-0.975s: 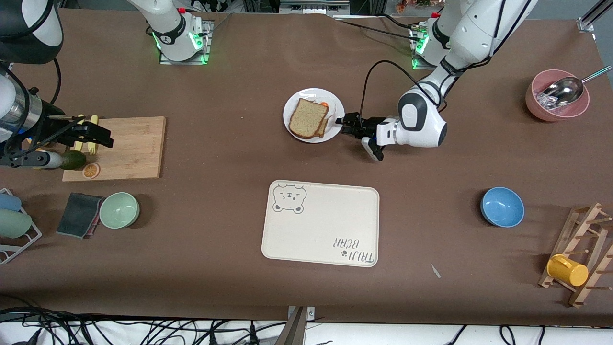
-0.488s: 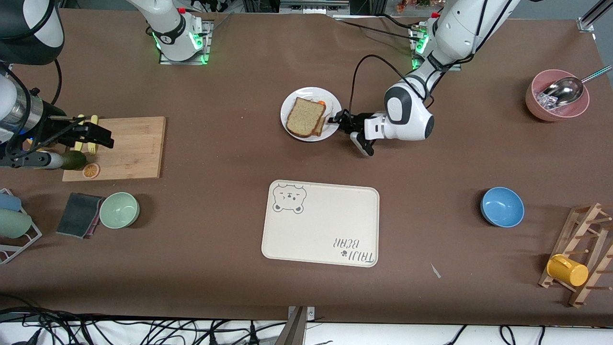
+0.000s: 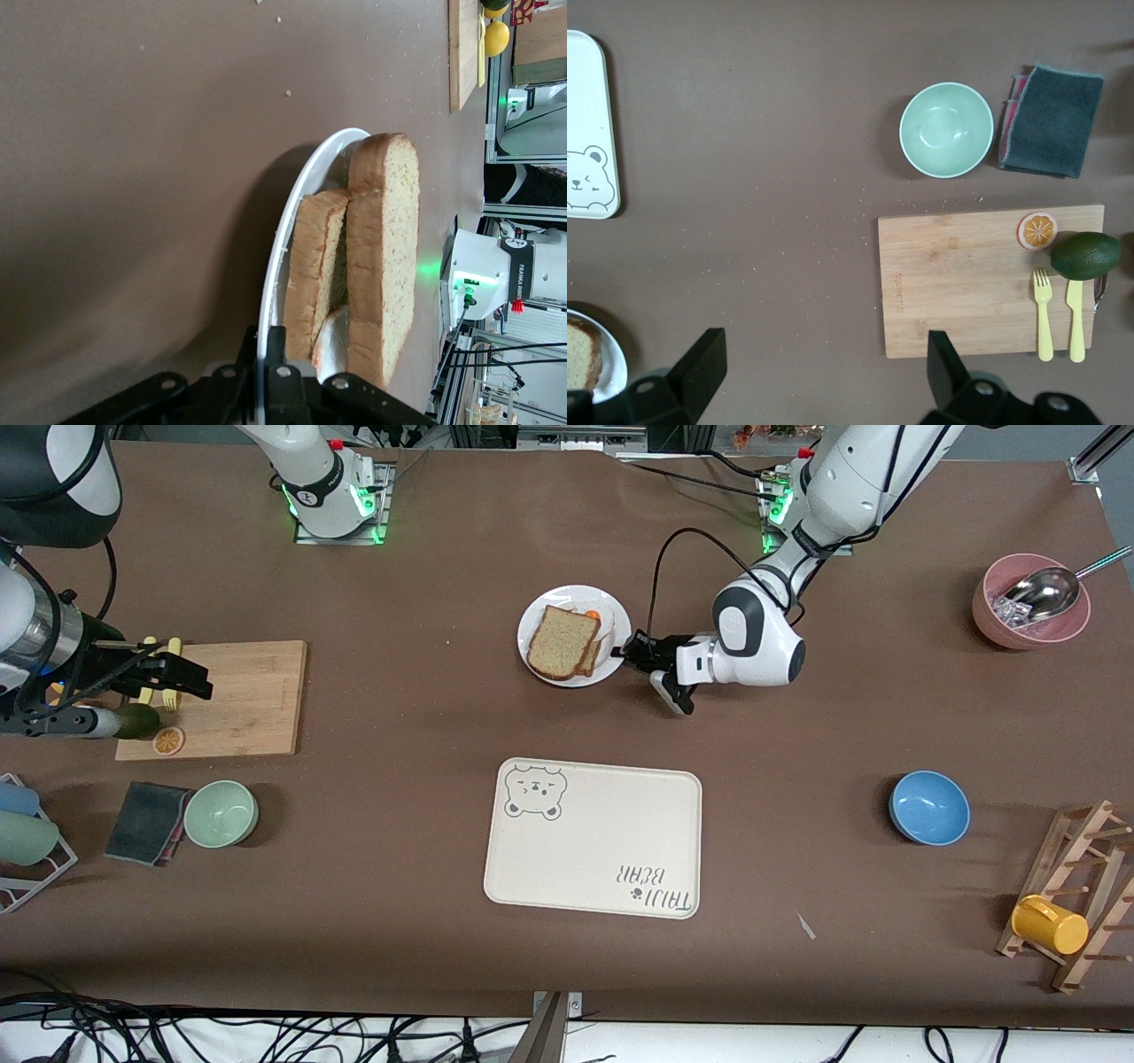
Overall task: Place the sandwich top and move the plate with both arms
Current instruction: 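Grasp the plate rim with the left gripper, then slide the plate onto the TAIJI BEAR tray with the left gripper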
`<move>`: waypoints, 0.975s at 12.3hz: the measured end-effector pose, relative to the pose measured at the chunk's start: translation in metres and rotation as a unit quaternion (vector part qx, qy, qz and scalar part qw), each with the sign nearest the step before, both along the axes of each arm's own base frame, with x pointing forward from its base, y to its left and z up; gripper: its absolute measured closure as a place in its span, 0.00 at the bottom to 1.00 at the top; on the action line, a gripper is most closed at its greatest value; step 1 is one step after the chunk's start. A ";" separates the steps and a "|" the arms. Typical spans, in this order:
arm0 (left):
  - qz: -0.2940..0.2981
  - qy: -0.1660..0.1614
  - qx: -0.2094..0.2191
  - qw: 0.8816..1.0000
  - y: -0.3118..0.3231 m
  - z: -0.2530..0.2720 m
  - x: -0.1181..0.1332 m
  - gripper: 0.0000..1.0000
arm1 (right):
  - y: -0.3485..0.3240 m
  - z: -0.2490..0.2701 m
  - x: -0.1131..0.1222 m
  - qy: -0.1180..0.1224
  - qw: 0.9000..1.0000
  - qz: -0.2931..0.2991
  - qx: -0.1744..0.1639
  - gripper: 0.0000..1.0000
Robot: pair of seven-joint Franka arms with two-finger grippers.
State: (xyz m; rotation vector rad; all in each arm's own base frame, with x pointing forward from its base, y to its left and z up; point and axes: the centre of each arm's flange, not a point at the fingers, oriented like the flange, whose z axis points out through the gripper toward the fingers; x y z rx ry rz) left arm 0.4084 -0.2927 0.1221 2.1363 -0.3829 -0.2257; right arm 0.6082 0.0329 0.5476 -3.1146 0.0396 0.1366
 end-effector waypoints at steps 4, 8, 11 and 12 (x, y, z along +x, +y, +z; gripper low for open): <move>0.020 0.004 -0.020 1.000 0.014 0.011 0.020 0.96 | 0.000 -0.004 0.000 0.000 1.000 0.000 0.000 0.00; 0.060 0.006 -0.043 0.997 0.035 0.043 0.057 0.96 | 0.000 -0.006 0.001 -0.001 1.000 0.000 0.000 0.00; 0.100 -0.015 -0.058 0.993 0.046 0.066 0.108 0.96 | 0.000 -0.008 0.001 -0.001 1.000 0.000 0.000 0.00; 0.114 -0.020 -0.062 0.991 0.049 0.070 0.126 0.96 | 0.000 -0.008 0.001 -0.001 1.000 0.000 0.000 0.00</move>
